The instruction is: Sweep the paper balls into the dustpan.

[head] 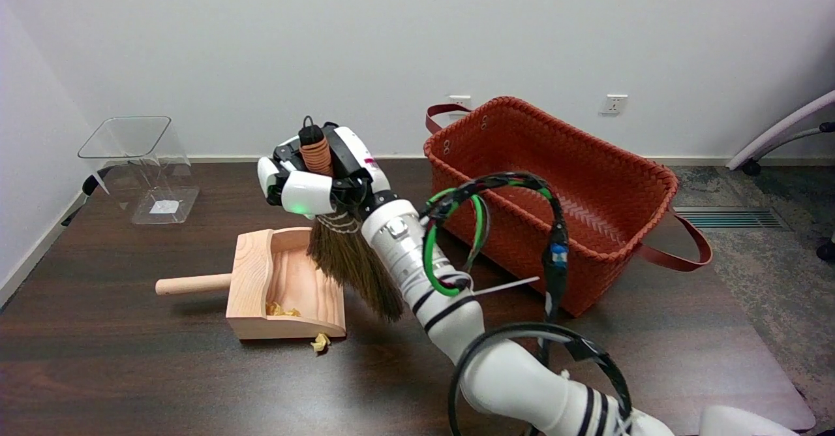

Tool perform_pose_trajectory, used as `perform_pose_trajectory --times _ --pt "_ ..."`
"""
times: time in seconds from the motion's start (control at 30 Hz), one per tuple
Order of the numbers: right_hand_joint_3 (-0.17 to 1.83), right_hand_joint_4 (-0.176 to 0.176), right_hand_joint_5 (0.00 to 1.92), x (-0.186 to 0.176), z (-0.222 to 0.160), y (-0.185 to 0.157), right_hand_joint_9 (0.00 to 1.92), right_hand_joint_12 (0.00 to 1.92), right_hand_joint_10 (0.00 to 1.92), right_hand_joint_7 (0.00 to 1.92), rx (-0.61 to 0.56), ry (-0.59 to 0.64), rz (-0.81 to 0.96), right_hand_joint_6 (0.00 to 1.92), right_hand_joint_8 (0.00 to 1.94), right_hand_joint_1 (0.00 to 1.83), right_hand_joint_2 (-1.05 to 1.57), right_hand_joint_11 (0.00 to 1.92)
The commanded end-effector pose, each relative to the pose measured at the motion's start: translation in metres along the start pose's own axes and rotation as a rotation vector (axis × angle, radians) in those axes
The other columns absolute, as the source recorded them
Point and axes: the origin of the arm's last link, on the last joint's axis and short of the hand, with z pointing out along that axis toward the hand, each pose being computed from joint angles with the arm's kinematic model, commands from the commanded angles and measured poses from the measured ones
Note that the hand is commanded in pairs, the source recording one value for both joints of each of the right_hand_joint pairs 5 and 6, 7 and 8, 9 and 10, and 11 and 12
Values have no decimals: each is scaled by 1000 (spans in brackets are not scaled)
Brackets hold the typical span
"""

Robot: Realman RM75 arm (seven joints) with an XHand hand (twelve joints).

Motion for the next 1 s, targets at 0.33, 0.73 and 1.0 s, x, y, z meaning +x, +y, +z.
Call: perform_pose_trajectory --times 0.33,0.73,1.0 --pt "1096 0 1920 -9 -66 7 1920 1920 1920 1920 -105 -25 109 1920 1920 1103 898 1920" --pt "1093 0 1920 -31 -81 -3 1920 1920 1920 1920 -104 -125 117 1920 1920 1102 908 1920" --pt "1075 0 1920 -35 -91 -14 1920 1920 1920 1920 -81 -154 103 1920 1920 1100 933 1920"
